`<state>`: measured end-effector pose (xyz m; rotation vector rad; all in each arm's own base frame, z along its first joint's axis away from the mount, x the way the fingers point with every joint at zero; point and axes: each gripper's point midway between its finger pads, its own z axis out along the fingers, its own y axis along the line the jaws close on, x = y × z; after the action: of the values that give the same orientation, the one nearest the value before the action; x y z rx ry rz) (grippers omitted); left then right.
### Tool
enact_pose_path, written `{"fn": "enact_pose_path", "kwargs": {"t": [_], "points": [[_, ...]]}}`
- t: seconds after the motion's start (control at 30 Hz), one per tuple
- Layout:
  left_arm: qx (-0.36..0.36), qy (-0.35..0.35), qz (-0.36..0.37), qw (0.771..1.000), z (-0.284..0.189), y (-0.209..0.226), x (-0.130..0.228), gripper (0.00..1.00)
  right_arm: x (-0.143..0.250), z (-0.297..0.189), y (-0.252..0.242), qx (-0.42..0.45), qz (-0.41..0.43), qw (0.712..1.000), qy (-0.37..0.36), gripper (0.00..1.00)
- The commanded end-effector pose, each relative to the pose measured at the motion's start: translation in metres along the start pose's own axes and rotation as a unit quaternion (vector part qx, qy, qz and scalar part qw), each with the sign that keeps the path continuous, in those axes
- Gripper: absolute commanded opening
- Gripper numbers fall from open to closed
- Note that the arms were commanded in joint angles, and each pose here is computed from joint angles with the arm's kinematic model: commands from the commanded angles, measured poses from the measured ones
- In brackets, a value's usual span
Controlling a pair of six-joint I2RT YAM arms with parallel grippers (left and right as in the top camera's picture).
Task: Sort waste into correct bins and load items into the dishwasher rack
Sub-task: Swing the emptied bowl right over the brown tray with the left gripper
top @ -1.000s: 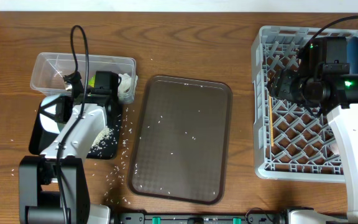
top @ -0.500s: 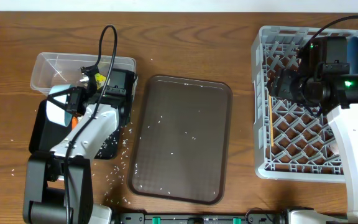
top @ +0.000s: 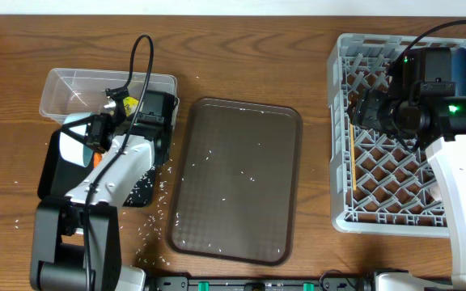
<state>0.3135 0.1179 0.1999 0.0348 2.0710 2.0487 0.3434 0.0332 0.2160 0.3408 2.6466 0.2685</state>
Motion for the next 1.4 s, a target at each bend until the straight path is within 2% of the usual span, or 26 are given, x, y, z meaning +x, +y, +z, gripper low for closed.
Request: {"fn": "enact_pose_path", "kwargs": {"t": [0.0,0.07,0.17,0.23,0.3,0.4,0.47,0.5,0.53,0.6,0.73,0.93,1.1,1.13,1.17,1.2,1.23,1.3,1.33,1.37], "points": [[0.023,-0.034,-0.057,0.998,-0.018,0.009,-0.009,0.06,-0.003,-0.003,0.002,-0.004,-0.008,1.0,-0.005,0.69],[0.062,-0.065,-0.085,0.992,-0.034,0.013,-0.016,0.07,-0.003,-0.003,0.002,-0.004,-0.008,1.0,-0.005,0.69],[0.136,-0.122,-0.145,0.973,-0.062,0.027,-0.025,0.06,-0.003,-0.003,0.002,-0.004,-0.006,1.0,-0.004,0.69],[0.2,-0.169,-0.177,0.949,-0.086,0.035,-0.03,0.06,-0.002,-0.003,0.006,-0.015,-0.006,1.0,-0.002,0.69],[0.271,-0.214,-0.214,0.914,-0.113,0.042,-0.034,0.06,0.0,-0.003,0.011,-0.029,-0.006,1.0,0.003,0.69],[0.382,-0.251,-0.271,0.847,-0.149,0.046,-0.033,0.06,0.001,-0.004,0.015,-0.042,-0.006,0.999,0.007,0.69],[0.466,-0.26,-0.294,0.793,-0.174,0.042,-0.033,0.06,0.002,-0.004,0.018,-0.05,-0.006,0.999,0.01,0.69],[0.508,-0.257,-0.305,0.763,-0.187,0.039,-0.032,0.06,0.003,-0.004,0.019,-0.054,-0.006,0.998,0.012,0.69],[0.57,-0.246,-0.318,0.716,-0.207,0.035,-0.032,0.06,0.003,-0.004,0.021,-0.059,-0.007,0.998,0.013,0.69],[0.656,-0.223,-0.327,0.642,-0.239,0.031,-0.032,0.06,0.004,-0.004,0.021,-0.06,-0.006,0.998,0.015,0.68],[0.753,-0.181,-0.339,0.534,-0.286,0.032,-0.039,0.06,0.0,-0.007,0.014,-0.057,0.004,0.998,0.008,0.67],[0.82,-0.196,-0.311,0.439,-0.334,0.047,-0.045,0.06,-0.017,-0.027,-0.027,-0.038,0.081,0.995,-0.032,0.68],[0.833,-0.22,-0.305,0.406,-0.345,0.061,-0.048,0.06,-0.019,-0.045,-0.052,-0.047,0.127,0.99,-0.047,0.68],[0.839,-0.23,-0.303,0.389,-0.351,0.067,-0.051,0.06,-0.02,-0.047,-0.055,-0.046,0.127,0.99,-0.049,0.68],[0.851,-0.24,-0.293,0.364,-0.361,0.073,-0.052,0.06,-0.02,-0.048,-0.058,-0.045,0.13,0.989,-0.053,0.68],[0.866,-0.251,-0.281,0.328,-0.373,0.083,-0.052,0.06,-0.021,-0.05,-0.06,-0.043,0.133,0.989,-0.055,0.68],[0.885,-0.258,-0.265,0.283,-0.388,0.094,-0.051,0.06,-0.021,-0.051,-0.062,-0.042,0.132,0.989,-0.058,0.68],[0.914,-0.256,-0.235,0.21,-0.411,0.108,-0.051,0.06,-0.022,-0.052,-0.066,-0.039,0.132,0.989,-0.061,0.68],[0.923,-0.245,-0.226,0.191,-0.418,0.108,-0.051,0.06,-0.022,-0.053,-0.067,-0.038,0.133,0.988,-0.062,0.68],[0.93,-0.232,-0.22,0.182,-0.422,0.104,-0.053,0.06,-0.022,-0.053,-0.067,-0.039,0.134,0.988,-0.061,0.68]]}}
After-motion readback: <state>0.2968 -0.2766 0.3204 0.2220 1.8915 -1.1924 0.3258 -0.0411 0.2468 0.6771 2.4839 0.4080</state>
